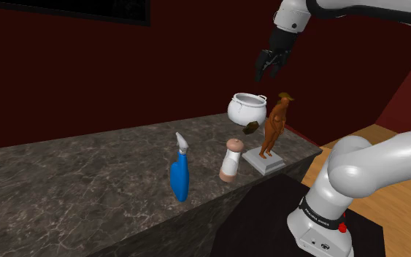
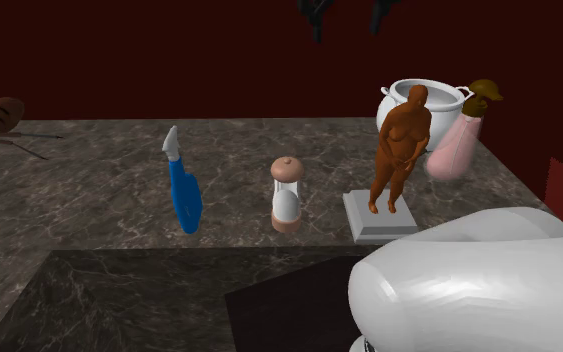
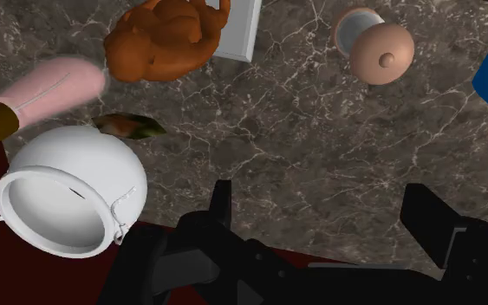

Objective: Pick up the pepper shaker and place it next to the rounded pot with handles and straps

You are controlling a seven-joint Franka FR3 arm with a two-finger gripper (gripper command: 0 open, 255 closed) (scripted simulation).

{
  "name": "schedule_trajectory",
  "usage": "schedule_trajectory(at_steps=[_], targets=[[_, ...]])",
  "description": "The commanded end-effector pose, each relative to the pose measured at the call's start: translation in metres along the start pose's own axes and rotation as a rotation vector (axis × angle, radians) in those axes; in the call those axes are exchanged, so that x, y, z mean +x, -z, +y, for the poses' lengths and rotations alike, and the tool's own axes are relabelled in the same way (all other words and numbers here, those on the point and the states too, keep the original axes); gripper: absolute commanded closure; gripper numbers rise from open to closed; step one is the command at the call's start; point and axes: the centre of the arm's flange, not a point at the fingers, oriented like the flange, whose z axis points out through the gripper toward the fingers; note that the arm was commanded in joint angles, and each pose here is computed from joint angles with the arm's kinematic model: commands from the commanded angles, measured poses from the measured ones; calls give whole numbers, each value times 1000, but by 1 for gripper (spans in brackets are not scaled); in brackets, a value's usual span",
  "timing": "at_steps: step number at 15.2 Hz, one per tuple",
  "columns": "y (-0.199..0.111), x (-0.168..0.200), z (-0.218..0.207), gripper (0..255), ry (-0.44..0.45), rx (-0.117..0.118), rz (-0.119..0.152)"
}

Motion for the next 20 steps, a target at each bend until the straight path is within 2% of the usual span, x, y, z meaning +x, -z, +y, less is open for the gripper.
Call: schedule_trajectory(at_steps=[1,20], targets=[[0,0,0,0,0,0,0],[-208,-68,-151,0,-4,-199,-77]])
